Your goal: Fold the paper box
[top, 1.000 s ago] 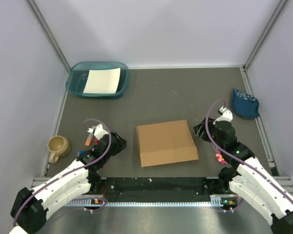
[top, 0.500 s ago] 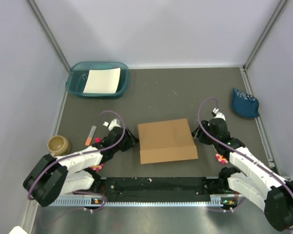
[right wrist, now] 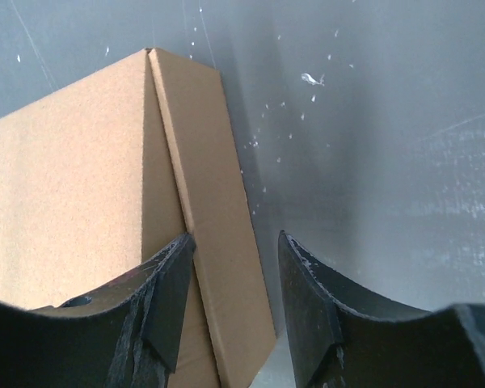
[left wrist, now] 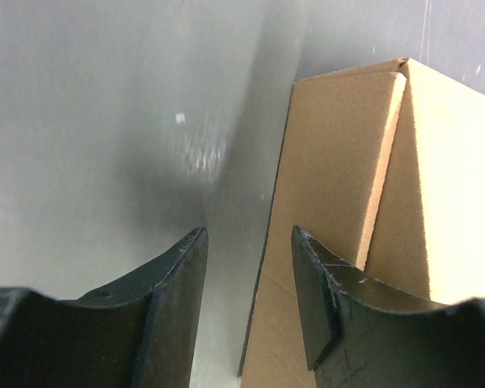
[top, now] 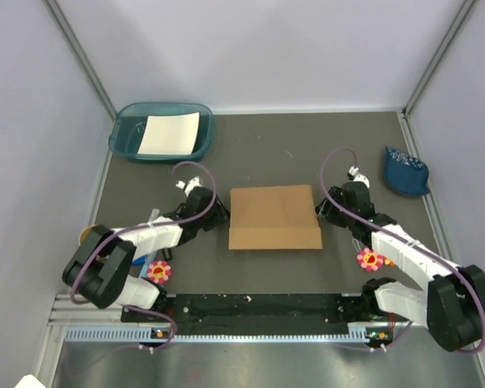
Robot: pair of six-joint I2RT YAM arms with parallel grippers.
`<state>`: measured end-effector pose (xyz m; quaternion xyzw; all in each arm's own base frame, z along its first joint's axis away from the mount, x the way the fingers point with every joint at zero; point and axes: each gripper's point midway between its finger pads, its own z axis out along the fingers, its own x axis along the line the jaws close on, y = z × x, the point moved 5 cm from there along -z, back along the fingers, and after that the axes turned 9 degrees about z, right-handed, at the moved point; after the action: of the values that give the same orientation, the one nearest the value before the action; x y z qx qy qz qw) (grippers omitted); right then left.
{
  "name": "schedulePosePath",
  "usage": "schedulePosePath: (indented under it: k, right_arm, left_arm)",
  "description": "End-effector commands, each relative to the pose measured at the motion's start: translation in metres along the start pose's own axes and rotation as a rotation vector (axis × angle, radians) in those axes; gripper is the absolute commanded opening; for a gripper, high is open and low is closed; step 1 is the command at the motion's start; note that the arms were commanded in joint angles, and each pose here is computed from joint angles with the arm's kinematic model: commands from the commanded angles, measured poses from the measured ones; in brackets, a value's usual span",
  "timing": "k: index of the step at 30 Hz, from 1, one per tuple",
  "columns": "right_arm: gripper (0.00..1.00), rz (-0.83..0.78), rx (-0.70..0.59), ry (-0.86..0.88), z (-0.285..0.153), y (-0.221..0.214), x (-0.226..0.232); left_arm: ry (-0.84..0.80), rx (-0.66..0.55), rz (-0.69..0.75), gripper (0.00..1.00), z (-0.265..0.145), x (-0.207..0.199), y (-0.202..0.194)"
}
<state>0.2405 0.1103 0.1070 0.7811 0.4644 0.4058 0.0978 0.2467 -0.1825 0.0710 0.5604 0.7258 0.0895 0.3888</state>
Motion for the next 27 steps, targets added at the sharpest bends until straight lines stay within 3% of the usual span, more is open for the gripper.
schedulePosePath:
  k: [1,8,14,21,27]
  right_arm:
    - [0.48,0.011,0.036,0.127,0.002,0.010,0.031]
    - [0.55,-0.029,-0.055,0.125,-0.019,0.038,0.041]
    - [0.57,-0.073,-0.145,0.182,-0.052,0.069,0.067]
    - [0.52,-0.062,-0.100,0.376,-0.060,0.066,0.097]
    - [0.48,-0.067,-0.060,0.453,-0.060,0.056,0.108]
  left_arm:
    - [-0.194,0.003,0.008,0.53,0.004,-0.045,0.036]
    - [-0.054,-0.107,0.037,0.61,-0.010,-0.025,0.071]
    - [0.045,-0.244,0.061,0.66,-0.050,-0.008,0.093]
    - [-0.127,-0.291,-0.013,0.61,-0.065,-0.014,0.078]
    - [-0.244,-0.186,-0.042,0.56,-0.052,-0.026,0.060]
